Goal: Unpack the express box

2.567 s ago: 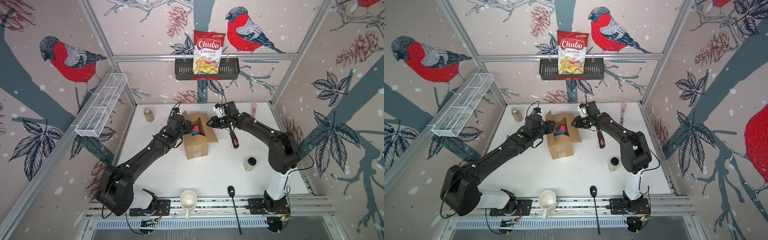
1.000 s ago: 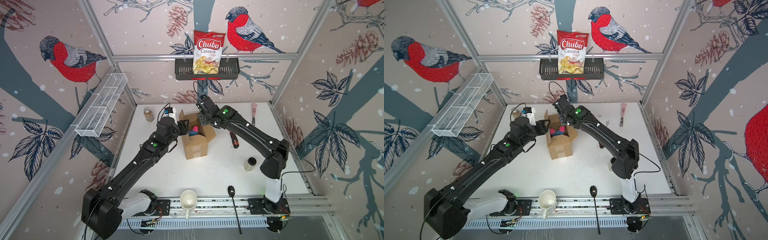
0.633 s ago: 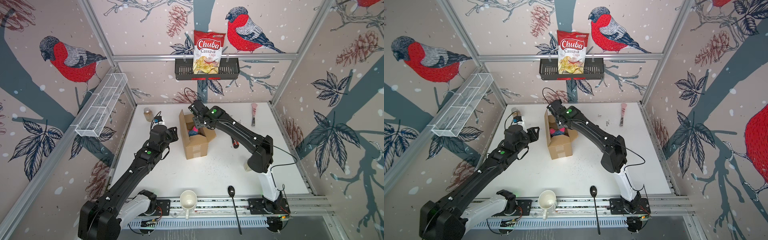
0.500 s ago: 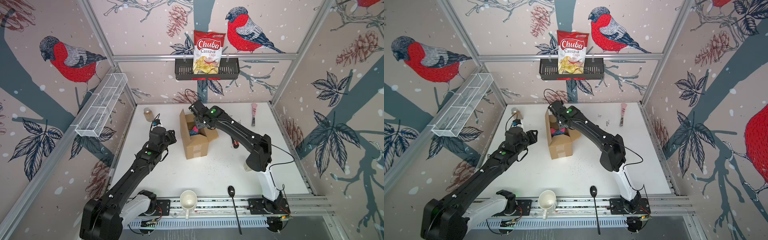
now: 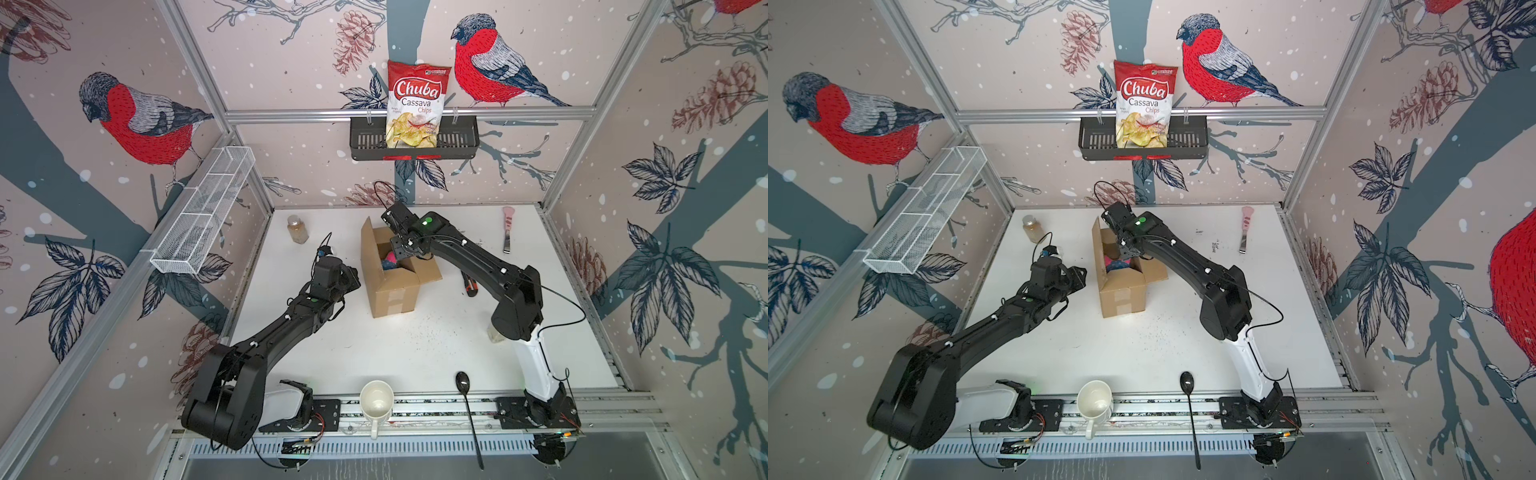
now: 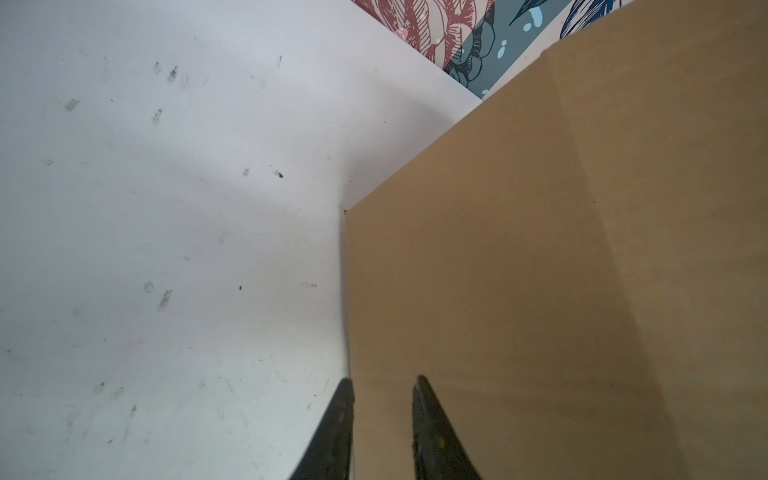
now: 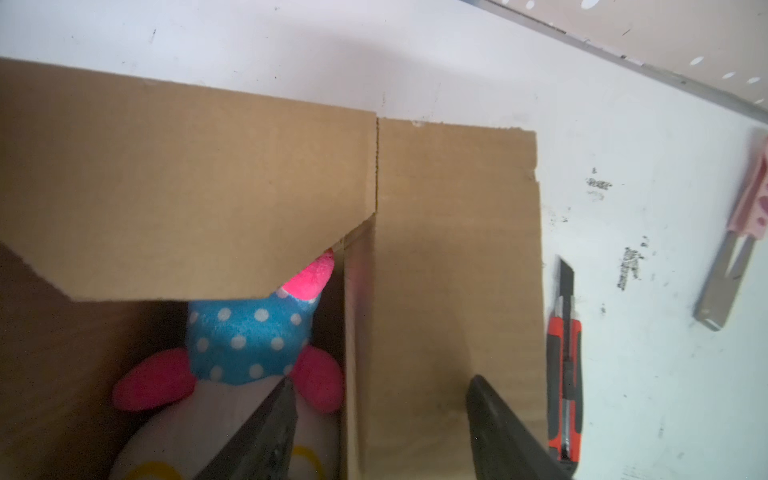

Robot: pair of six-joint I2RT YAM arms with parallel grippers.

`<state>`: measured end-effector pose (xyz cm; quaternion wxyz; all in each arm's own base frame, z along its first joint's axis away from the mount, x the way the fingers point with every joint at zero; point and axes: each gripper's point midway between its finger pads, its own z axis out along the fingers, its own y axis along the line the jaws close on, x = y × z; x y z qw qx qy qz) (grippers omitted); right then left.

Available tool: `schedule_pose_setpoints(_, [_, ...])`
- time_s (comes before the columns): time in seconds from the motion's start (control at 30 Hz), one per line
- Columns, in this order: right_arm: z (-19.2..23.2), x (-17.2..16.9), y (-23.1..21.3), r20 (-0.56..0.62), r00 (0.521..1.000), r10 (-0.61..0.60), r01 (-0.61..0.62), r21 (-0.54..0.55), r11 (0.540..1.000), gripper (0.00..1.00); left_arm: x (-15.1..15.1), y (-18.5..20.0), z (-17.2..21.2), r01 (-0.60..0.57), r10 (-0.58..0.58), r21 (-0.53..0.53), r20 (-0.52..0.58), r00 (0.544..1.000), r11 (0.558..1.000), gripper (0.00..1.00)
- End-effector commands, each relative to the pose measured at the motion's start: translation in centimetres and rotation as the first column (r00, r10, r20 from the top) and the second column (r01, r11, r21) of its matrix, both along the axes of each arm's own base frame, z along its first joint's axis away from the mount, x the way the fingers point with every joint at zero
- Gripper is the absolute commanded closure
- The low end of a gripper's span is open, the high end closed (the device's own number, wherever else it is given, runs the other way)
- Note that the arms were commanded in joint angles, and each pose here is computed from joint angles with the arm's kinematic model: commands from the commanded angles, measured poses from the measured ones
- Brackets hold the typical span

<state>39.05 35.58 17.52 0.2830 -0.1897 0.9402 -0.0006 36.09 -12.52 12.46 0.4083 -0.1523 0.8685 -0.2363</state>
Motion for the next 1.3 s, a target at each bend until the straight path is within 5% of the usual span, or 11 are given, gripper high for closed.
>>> schedule_pose_setpoints(0.0, [-0.2,-0.4,1.2,-0.038,0.999,0.021,-0.017,0.083,0.996,0.39,1.1,-0.6,1.0,0.008,-0.006,-0.049,0.056,0.998,0.999,0.74])
schedule_pose_setpoints(0.7, [-2.7,-1.5,3.0,-0.142,0.986,0.085,-0.054,0.208,0.977,0.71,2.1,-3.7,-3.9,0.055,-0.056,-0.063,-0.023,0.998,0.997,0.78])
schedule_pose_setpoints(1.03, [-3.3,-1.5,3.1,-0.144,0.985,0.098,-0.067,0.201,0.977,0.99,2.4,-4.6,-4.0,0.072,-0.074,-0.064,-0.026,0.997,0.995,0.78])
schedule_pose_setpoints(1.27, [-2.9,-1.1,2.3,-0.123,0.989,0.085,-0.064,0.171,0.983,1.0,2.5,-5.0,-3.0,0.083,-0.084,-0.065,-0.021,0.996,0.994,0.78])
